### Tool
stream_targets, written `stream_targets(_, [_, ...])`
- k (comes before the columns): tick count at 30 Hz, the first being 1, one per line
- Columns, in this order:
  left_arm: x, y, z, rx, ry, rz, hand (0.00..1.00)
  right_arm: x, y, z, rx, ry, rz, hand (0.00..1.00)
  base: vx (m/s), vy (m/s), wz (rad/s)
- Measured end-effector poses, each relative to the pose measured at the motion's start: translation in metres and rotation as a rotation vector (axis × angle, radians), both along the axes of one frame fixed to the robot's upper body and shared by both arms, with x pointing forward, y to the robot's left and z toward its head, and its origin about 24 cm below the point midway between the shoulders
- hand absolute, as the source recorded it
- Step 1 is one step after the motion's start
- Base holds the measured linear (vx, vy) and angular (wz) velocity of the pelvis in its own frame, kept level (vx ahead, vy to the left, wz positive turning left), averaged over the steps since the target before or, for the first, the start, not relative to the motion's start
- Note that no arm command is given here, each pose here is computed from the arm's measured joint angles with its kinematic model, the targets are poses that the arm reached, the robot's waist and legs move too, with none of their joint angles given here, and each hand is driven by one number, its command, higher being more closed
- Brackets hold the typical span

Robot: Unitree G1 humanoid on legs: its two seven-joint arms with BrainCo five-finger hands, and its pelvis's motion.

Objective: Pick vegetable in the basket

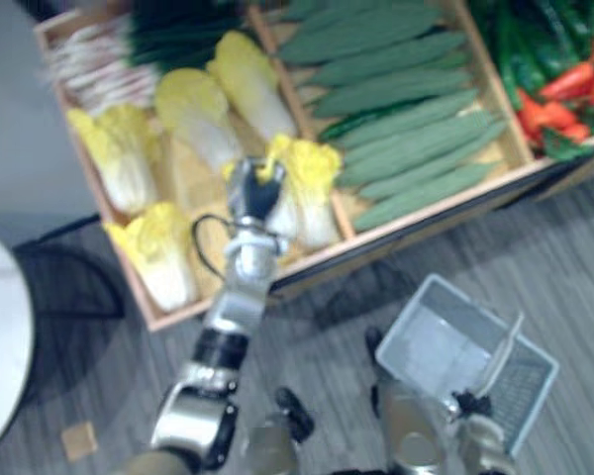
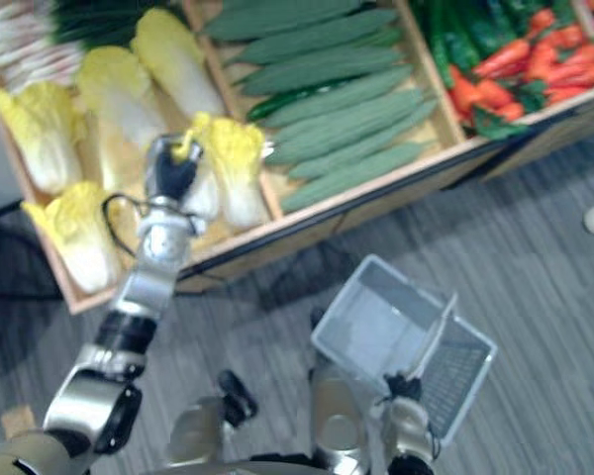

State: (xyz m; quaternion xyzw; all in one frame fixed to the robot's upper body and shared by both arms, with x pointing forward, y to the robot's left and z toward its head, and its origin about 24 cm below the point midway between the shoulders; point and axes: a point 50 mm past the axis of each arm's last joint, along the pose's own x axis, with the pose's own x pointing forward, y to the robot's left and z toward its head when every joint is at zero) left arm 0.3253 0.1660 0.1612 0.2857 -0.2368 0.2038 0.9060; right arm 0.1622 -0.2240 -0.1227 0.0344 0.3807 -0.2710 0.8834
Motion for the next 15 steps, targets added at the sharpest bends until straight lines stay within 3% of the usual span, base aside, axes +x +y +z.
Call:
stream_targets(3, [-0.012,0.003,-0.017,-0.039,0.02,0.024,1.0,-0.023,-0.007,-0.008,-0.016,0.064,-0.002,1.0,0.04,0.123,-0.83])
stream_targets(6, [-0.024,0.006,-0.013,-0.049,-0.021,0.034,1.0,-0.04,0.009,-0.017,0.034,0.11,-0.017,1.0,0.01,0.075,-0.25])
stream_targets(10, [-0.04,0.019,-0.007,-0.071,-0.088,0.097,1.0,-0.037,0.01,-0.016,0.035,0.097,-0.014,1.0,-0.09,0.043,-0.77])
stream_targets(15, [-0.11,0.079,-0.027,-0.148,-0.099,0.433,1.0,-0.031,-0.011,-0.012,-0.035,0.101,0.01,1.0,-0.11,0.011,-1.2])
